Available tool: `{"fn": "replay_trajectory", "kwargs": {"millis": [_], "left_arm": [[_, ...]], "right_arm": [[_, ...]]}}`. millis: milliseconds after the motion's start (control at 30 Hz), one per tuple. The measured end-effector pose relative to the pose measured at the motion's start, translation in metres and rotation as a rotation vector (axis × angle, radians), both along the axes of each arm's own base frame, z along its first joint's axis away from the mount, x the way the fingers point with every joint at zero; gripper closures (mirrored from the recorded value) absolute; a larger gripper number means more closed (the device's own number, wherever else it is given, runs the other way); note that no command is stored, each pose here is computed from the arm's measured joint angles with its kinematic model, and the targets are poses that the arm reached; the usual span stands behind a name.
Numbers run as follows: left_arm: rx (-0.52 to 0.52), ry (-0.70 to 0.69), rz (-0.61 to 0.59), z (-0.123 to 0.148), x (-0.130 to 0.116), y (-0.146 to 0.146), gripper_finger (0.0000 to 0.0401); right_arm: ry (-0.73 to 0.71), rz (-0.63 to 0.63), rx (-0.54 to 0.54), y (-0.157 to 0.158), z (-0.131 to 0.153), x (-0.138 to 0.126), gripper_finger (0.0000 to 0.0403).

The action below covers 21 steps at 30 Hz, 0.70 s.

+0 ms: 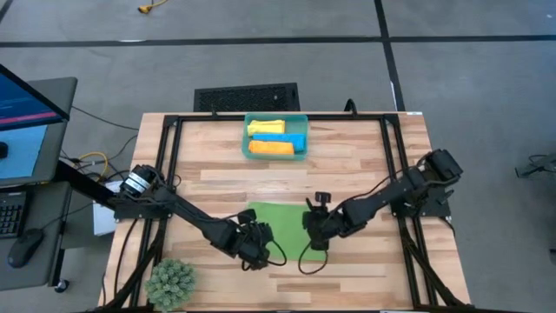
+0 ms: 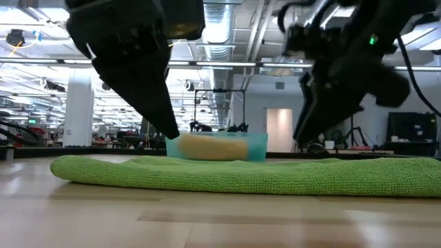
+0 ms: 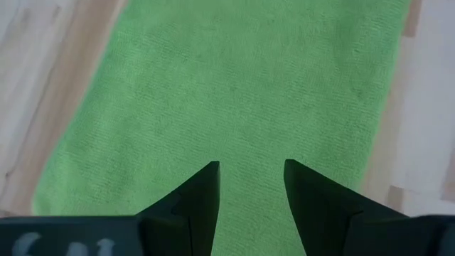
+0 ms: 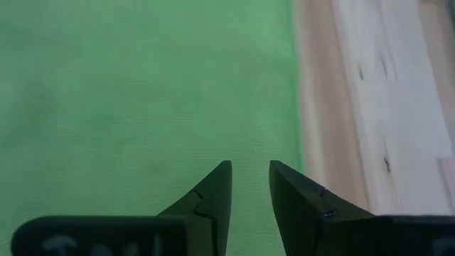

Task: Roll microfiber towels into tight, uniform cylinder then place into a basket
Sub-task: Fold the green microfiber towel

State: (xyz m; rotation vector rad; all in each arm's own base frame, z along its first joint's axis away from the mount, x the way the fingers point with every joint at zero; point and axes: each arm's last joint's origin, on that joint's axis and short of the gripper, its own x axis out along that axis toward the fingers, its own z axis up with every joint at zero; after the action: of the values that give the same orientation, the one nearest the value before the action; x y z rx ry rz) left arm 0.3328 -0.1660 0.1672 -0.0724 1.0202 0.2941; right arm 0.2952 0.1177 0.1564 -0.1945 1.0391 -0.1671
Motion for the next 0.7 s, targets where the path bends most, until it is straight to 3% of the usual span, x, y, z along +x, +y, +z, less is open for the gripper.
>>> {"fn": "replay_trajectory", "kwargs": {"millis": [200,433,700], "left_arm": [[-0.034,0.04,-0.021,-0.002,-0.002,0.0,0.025],[-0.117,0.121,-0.03,-0.029,-0.01,0.017,0.025],[-0.104,0.109,0.009,-0.034,-0.008,0.033,0.025]], "right_arm": [[0.038,-0.111,0.045,-0.021,-0.015,-0.004,0.0285],[0.074,-0.098,0.111,-0.021,-0.018,-0.006,0.0285],[0.121,-0.163,0.244,-0.019,-0.02,-0.009,0.0285]]}}
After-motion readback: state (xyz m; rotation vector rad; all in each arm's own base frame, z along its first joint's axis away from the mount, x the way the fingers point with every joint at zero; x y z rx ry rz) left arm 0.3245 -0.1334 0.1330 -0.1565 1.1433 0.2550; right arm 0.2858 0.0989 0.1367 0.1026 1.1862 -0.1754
